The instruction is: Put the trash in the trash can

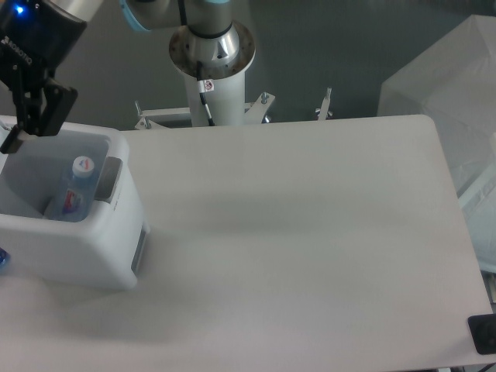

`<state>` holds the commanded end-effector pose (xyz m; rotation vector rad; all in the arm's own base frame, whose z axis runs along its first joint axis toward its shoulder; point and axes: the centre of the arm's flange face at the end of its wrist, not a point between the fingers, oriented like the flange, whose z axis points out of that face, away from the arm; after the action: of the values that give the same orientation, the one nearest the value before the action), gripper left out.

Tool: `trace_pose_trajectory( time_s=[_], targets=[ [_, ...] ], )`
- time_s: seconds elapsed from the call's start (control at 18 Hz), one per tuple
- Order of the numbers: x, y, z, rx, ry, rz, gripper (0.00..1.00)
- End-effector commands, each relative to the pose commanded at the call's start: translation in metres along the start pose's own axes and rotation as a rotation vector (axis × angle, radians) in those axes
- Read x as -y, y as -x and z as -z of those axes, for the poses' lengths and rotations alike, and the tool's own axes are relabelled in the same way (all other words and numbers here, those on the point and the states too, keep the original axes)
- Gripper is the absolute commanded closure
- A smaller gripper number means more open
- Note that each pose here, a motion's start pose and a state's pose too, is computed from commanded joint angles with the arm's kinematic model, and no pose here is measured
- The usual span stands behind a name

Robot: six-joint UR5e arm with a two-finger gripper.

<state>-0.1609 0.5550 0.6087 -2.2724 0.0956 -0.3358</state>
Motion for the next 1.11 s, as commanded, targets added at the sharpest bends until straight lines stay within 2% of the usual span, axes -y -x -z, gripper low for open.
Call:
trace_pose_trajectory(
  time_s=[0.22,0.39,0.5,0.67,0.83,1.11],
  targets=[
    [-0.032,0.051,0.008,0.133,0.079,-0.004,0.00],
    [-0.065,0.107,0.033,0.300,0.178,-0.015,0.00],
    [-0.087,0.144,0.057,0.379,0.217,0.015,0.00],
    [-0.128,0.186,0.077,0.421,0.284,0.000,0.00],
    [-0.169,0.213,0.089,0.470,0.408,-0.025,0.00],
    [-0.213,0.239,0.103,0.486,0.530,-0.056,0.00]
  ],
)
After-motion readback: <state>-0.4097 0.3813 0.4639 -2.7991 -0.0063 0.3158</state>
